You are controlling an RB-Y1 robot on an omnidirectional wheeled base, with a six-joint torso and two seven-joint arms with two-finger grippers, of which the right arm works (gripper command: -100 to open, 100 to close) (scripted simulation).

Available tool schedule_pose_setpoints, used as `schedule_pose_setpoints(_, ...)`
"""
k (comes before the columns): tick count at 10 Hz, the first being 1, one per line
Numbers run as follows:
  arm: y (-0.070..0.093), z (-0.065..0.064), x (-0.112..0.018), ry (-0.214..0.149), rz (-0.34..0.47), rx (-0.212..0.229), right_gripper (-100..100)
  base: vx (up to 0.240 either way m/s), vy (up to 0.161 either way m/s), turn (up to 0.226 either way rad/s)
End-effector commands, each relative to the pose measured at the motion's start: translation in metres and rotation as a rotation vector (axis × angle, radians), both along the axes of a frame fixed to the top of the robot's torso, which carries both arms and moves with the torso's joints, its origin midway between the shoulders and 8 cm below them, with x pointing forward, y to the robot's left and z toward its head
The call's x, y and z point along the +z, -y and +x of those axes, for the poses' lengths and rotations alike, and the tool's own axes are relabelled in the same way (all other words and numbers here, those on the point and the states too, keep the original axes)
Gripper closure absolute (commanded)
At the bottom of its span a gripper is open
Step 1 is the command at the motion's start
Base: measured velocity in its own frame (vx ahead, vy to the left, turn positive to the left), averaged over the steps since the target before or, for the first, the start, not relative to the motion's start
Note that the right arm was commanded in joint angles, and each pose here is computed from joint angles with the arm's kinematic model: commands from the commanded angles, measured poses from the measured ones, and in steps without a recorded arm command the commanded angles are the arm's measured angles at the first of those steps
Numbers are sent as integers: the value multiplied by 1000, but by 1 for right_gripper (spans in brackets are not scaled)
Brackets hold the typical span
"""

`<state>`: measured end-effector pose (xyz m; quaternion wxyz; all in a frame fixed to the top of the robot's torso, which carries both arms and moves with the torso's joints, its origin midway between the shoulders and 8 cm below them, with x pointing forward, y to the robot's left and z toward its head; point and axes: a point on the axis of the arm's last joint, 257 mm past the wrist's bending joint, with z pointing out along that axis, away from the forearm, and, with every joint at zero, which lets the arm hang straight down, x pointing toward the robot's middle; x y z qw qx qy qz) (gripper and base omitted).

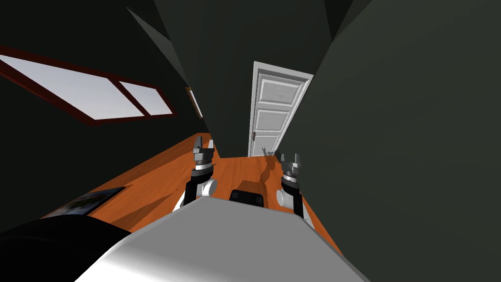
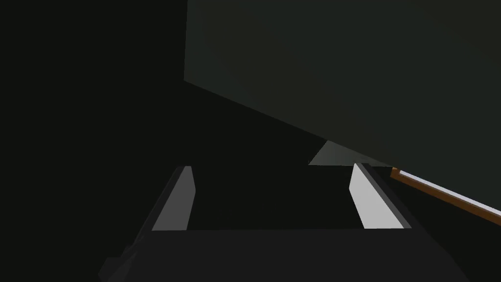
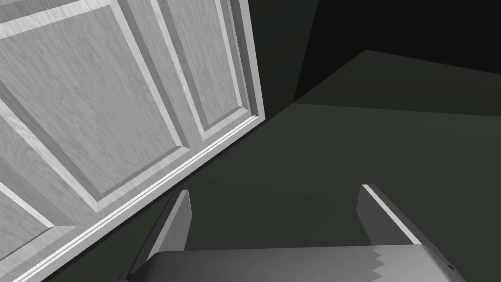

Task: Pull the door open

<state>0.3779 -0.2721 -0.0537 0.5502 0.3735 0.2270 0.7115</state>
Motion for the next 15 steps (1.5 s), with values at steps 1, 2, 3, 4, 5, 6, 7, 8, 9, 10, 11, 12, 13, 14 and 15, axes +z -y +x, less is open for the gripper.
schedule_pose_setpoints(1, 3, 5, -11, -15, 38, 21, -100, 133, -8, 118)
schedule_pose_setpoints(2, 4, 8, -17, -24, 59, 32, -100, 95, 7, 109)
schedule_pose_setpoints(3, 6, 10, -23, -32, 81, 42, -100, 104, 21, 131)
schedule_pose_setpoints(4, 7, 13, -29, -41, 103, 53, -100, 103, 15, 124)
schedule_pose_setpoints(5, 9, 15, -36, -50, 127, 64, -100, 95, -2, 132)
schedule_pose_setpoints(6, 11, 18, -43, -59, 151, 74, -100, 97, -14, 127)
schedule_pose_setpoints(7, 13, 20, -50, -68, 175, 84, -100, 106, -11, 115)
schedule_pose_setpoints(8, 14, 23, -56, -77, 199, 93, -100, 92, -9, 142)
schedule_pose_setpoints(9, 16, 25, -63, -86, 223, 102, -100, 86, -8, 164)
schedule_pose_setpoints(10, 18, 28, -70, -95, 249, 111, -100, 118, -10, 145)
schedule_pose_setpoints(11, 20, 30, -78, -104, 275, 120, -100, 110, -8, 106)
schedule_pose_setpoints(12, 22, 32, -85, -113, 301, 128, -100, 99, -7, 158)
schedule_pose_setpoints(13, 24, 34, -92, -122, 327, 136, -100, 95, -14, 156)
schedule_pose_setpoints(14, 26, 36, -99, -130, 353, 143, -100, 106, -19, 134)
schedule_pose_setpoints(15, 28, 38, -107, -138, 380, 150, -100, 104, -12, 135)
